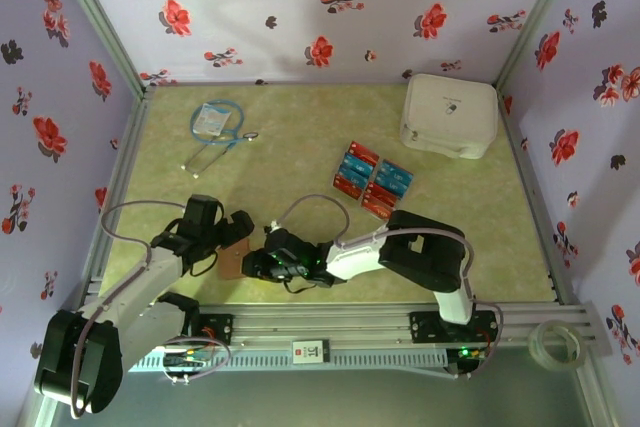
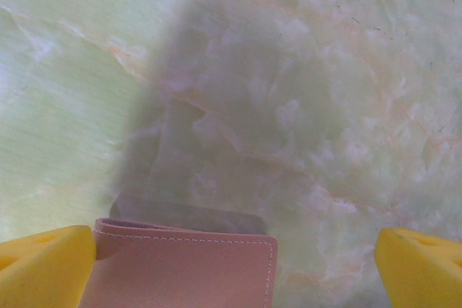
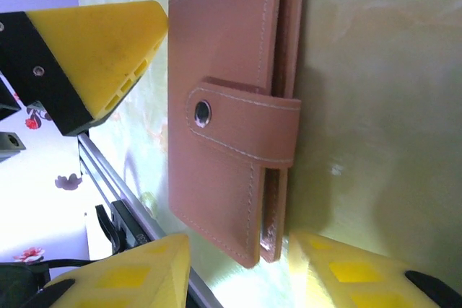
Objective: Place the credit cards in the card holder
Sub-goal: Pick up the card holder from the bottom-left of the table, then pass the card holder.
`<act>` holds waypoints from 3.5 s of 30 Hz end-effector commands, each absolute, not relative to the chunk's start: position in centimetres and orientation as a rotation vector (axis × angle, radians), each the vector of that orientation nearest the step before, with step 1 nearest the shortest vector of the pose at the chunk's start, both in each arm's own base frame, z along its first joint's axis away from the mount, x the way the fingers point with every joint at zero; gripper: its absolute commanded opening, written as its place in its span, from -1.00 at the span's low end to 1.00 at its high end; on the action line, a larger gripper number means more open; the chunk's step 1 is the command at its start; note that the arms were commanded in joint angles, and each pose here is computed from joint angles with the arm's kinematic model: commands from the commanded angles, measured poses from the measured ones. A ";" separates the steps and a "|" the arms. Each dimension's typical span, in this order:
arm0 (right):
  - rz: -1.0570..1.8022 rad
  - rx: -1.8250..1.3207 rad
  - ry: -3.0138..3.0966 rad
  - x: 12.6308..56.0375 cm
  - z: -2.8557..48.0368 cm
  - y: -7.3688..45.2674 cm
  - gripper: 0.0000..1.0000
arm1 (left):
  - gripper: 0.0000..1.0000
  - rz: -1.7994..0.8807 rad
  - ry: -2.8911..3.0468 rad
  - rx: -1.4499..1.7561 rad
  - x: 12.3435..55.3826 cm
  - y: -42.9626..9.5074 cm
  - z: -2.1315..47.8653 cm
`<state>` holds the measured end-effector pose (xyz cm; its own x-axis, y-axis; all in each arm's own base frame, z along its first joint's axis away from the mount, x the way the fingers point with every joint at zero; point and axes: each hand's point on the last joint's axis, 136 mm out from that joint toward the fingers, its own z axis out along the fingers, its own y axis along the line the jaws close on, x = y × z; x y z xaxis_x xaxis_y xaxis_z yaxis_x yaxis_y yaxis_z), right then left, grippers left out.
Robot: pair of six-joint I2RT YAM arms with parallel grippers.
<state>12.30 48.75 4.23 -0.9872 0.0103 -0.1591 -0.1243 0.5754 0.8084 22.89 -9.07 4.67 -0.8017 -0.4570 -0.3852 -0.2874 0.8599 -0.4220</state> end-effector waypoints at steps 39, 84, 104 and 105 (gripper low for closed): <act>1.366 -0.056 2.516 23.9 11.3 39.9 -1.00 | 0.99 -0.489 2.503 -0.331 32.9 -12.5 13.2; 1.860 -0.016 2.107 32.1 24.9 35.9 -1.00 | 0.32 -1.479 2.130 -0.319 41.0 -23.8 21.6; 1.829 0.050 2.172 32.6 21.5 36.0 -1.00 | -0.10 -1.542 2.082 -0.307 40.7 -24.4 22.1; 1.833 0.052 2.167 32.6 21.6 36.0 -1.00 | -0.09 -1.543 2.086 -0.309 40.7 -24.4 22.0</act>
<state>32.53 35.64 21.25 -0.9574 0.2105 -0.1978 -0.1534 0.2096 0.9657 41.06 -23.48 21.97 -0.8217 -0.4990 -0.2753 0.0995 0.3501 -0.9314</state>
